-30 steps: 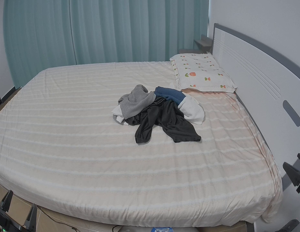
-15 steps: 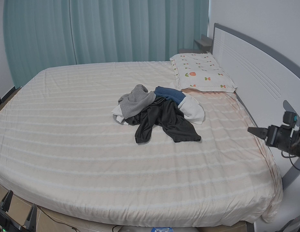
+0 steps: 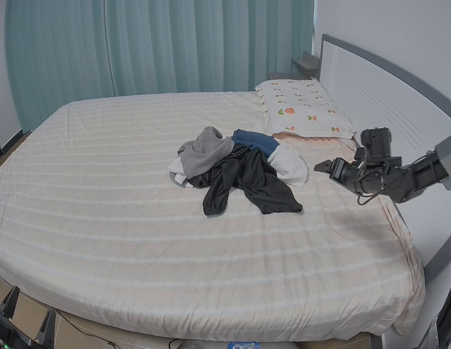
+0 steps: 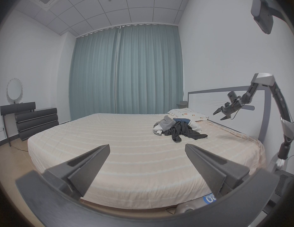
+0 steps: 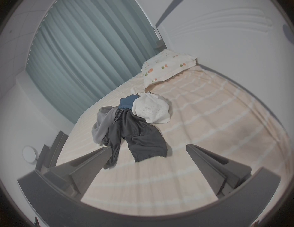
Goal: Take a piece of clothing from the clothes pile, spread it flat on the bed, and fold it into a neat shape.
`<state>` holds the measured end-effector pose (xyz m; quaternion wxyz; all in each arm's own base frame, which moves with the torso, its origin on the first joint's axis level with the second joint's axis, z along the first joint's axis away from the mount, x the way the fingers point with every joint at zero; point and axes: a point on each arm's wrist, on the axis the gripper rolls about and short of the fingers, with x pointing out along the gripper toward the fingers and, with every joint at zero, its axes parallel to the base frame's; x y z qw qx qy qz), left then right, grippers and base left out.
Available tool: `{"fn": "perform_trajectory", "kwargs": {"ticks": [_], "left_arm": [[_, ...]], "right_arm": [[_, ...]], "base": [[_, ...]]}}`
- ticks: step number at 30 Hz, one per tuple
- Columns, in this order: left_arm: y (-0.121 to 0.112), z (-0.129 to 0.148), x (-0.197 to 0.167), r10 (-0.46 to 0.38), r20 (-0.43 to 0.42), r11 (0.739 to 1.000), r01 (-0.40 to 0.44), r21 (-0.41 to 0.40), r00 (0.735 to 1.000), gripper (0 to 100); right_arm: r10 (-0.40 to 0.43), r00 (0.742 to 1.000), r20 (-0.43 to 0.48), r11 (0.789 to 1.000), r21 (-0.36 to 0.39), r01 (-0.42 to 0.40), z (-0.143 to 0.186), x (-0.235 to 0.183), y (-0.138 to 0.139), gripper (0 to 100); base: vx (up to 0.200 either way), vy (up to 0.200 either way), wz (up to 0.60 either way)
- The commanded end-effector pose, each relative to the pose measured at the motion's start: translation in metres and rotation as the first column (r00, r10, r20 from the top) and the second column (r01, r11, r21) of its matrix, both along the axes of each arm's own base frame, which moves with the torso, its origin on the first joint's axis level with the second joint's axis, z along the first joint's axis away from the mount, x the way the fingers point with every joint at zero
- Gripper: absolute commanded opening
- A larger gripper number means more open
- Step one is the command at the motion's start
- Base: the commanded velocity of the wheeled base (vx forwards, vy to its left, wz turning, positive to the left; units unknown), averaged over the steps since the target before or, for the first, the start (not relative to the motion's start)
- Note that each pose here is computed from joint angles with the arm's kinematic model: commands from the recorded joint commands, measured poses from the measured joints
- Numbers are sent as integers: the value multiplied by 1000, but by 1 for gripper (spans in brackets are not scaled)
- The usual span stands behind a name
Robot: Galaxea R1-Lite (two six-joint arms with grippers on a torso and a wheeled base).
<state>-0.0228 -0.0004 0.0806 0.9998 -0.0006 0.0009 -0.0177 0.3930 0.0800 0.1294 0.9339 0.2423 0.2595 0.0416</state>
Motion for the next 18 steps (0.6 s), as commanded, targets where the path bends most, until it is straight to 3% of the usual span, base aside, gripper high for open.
{"fn": "perform_trajectory", "kwargs": {"ticks": [1,18], "left_arm": [[0,-5,1,0,-12,1000,0,0,1000,100],[0,-5,1,0,-12,1000,0,0,1000,100]], "right_arm": [[-75,983,-170,992,90,91,-116,95,50,100],[-135,973,-185,989,31,143,-159,115,60,100]], "base": [[0,0,0],[0,0,0]]}}
